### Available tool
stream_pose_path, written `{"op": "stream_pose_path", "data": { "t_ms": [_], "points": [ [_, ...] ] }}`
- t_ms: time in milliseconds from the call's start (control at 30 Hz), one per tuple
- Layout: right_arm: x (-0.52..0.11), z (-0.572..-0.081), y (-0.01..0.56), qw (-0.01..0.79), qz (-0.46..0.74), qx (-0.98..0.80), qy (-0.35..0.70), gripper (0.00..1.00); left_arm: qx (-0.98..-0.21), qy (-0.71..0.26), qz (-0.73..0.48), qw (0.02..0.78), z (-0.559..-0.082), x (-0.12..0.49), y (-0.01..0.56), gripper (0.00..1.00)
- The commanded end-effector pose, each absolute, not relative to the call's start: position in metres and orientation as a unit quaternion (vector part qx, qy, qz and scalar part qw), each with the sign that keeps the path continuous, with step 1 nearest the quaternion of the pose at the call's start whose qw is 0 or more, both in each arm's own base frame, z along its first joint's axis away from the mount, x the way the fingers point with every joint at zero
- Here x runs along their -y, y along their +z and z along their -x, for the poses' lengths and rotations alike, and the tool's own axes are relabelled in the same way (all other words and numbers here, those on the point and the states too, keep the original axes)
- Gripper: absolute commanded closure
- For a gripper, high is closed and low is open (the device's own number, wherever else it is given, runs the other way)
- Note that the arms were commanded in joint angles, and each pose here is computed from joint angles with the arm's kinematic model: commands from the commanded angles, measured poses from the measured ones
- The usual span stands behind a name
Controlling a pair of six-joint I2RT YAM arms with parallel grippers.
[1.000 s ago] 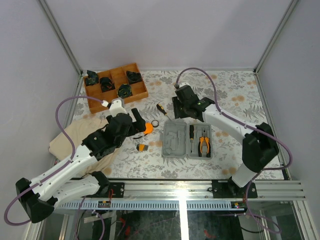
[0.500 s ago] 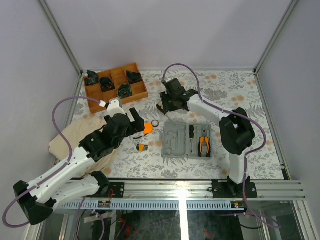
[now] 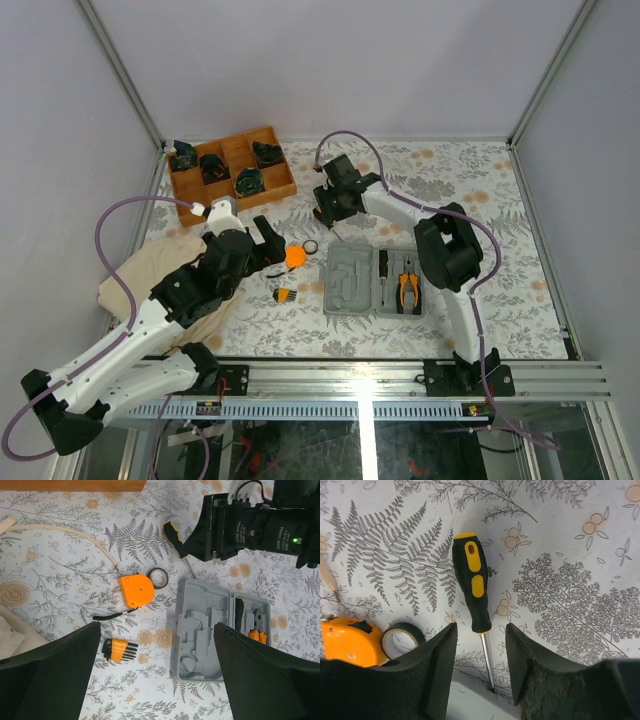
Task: Sort the tools into containers
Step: Pick up the screwdriver from the center of the board.
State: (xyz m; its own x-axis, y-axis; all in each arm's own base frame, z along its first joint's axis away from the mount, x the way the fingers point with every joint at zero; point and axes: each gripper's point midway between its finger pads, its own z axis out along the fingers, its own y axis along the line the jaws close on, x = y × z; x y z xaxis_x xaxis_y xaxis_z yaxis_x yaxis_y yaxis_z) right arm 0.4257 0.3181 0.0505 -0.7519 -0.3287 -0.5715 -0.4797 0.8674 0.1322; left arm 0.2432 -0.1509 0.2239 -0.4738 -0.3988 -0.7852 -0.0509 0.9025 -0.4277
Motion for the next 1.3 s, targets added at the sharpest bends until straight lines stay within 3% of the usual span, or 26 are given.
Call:
{"op": "stream_pose_path", "data": {
  "t_ms": [0, 267, 467, 600, 767, 900, 1267],
  "points": [
    [-0.327, -0.433, 0.056, 0.276, 0.254, -0.915, 0.15, 0.5, -0.836, -0.171, 0.134, 0.505, -0.246, 0.148, 0.227, 0.06],
    [-0.324, -0.438, 0.033, 0.25, 0.273, -0.92, 0.129, 0.51, -0.836, -0.172, 0.13, 0.505, -0.246, 0.148, 0.228, 0.05],
    [-0.319, -0.435, 0.017, 0.233, 0.28, -0.925, 0.114, 0.58, -0.84, -0.178, 0.124, 0.497, -0.245, 0.153, 0.228, 0.03],
    [-0.315, -0.435, 0.012, 0.228, 0.283, -0.926, 0.105, 0.66, -0.844, -0.182, 0.118, 0.49, -0.245, 0.158, 0.227, 0.02],
    [-0.311, -0.436, 0.014, 0.234, 0.289, -0.924, 0.094, 0.85, -0.846, -0.184, 0.117, 0.487, -0.245, 0.16, 0.228, 0.0],
    [-0.311, -0.443, 0.036, 0.256, 0.292, -0.917, 0.093, 0.99, -0.845, -0.189, 0.117, 0.486, -0.245, 0.162, 0.228, 0.0],
    [-0.288, -0.468, 0.158, 0.386, 0.252, -0.884, 0.074, 1.0, -0.841, -0.195, 0.125, 0.489, -0.245, 0.161, 0.231, 0.0]
  ]
}}
